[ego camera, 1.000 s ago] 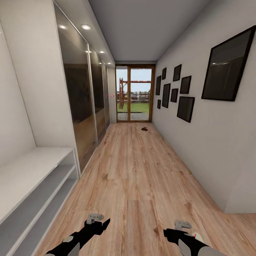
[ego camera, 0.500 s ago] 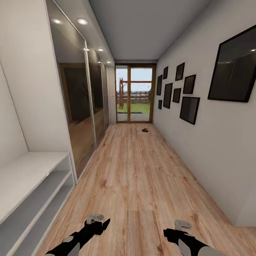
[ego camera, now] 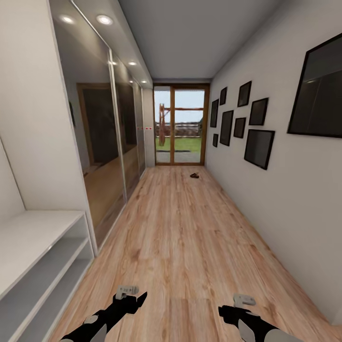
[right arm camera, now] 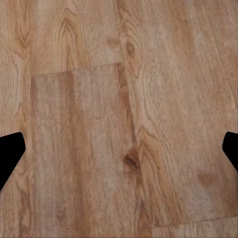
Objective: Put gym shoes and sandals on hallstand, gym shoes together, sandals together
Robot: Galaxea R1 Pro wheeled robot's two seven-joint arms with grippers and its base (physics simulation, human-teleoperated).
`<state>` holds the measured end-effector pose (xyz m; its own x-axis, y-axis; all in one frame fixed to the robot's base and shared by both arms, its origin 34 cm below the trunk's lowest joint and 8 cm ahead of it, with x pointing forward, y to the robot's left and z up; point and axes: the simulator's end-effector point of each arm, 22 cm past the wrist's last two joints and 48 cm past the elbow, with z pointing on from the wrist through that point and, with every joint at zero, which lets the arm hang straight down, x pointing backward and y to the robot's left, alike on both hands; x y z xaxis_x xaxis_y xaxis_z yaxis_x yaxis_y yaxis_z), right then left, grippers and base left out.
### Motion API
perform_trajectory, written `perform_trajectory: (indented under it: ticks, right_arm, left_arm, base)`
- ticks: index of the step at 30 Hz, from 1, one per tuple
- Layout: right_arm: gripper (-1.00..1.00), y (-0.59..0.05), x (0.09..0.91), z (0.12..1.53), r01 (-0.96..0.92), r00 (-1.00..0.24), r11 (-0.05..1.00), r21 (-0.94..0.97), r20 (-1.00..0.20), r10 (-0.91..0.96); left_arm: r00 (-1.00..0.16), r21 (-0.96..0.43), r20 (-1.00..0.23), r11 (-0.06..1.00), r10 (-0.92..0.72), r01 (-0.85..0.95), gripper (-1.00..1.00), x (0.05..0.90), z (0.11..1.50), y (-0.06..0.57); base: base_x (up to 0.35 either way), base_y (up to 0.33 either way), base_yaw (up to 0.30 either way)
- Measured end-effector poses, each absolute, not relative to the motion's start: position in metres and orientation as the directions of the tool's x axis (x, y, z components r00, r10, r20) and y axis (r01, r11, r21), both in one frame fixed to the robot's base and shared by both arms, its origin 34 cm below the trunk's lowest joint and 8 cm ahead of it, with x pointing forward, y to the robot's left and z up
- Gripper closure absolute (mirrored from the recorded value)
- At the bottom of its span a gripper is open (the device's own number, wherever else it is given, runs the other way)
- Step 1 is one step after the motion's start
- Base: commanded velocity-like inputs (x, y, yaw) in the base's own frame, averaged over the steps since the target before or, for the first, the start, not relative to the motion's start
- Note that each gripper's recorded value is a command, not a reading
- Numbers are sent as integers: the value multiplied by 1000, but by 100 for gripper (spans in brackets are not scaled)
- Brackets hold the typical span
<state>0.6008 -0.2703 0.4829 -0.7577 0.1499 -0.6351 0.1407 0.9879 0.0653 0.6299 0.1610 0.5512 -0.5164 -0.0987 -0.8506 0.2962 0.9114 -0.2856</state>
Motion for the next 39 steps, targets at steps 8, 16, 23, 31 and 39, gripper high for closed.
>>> perform_trajectory:
  ticks: [8,16,23,31,39]
  right_arm:
    - [-100,-270,601,483,141,-758,988,65,-635,150]
    - [-100,-270,601,483,141,-758,988,65,-635,150]
    - [-100,-270,601,483,141,-758,988,65,-635,150]
    - [-100,-270,600,481,141,-761,988,65,-631,150]
    - [-100,-270,597,475,142,-768,988,63,-622,150]
  left_arm:
    - [-517,-286,-851,911,-99,296,-100,630,551,161]
    - [-516,-286,-851,911,-99,296,-100,630,551,161]
    - [-516,-286,-851,911,-99,296,-100,630,551,161]
    - [-521,-287,-848,911,-99,295,-100,629,549,161]
    - [-531,-291,-842,911,-99,291,-100,627,543,161]
  base:
    - [349,0,-145]
    - [349,0,-55]
    - [349,0,-2]
    - [349,0,0]
    - [349,0,0]
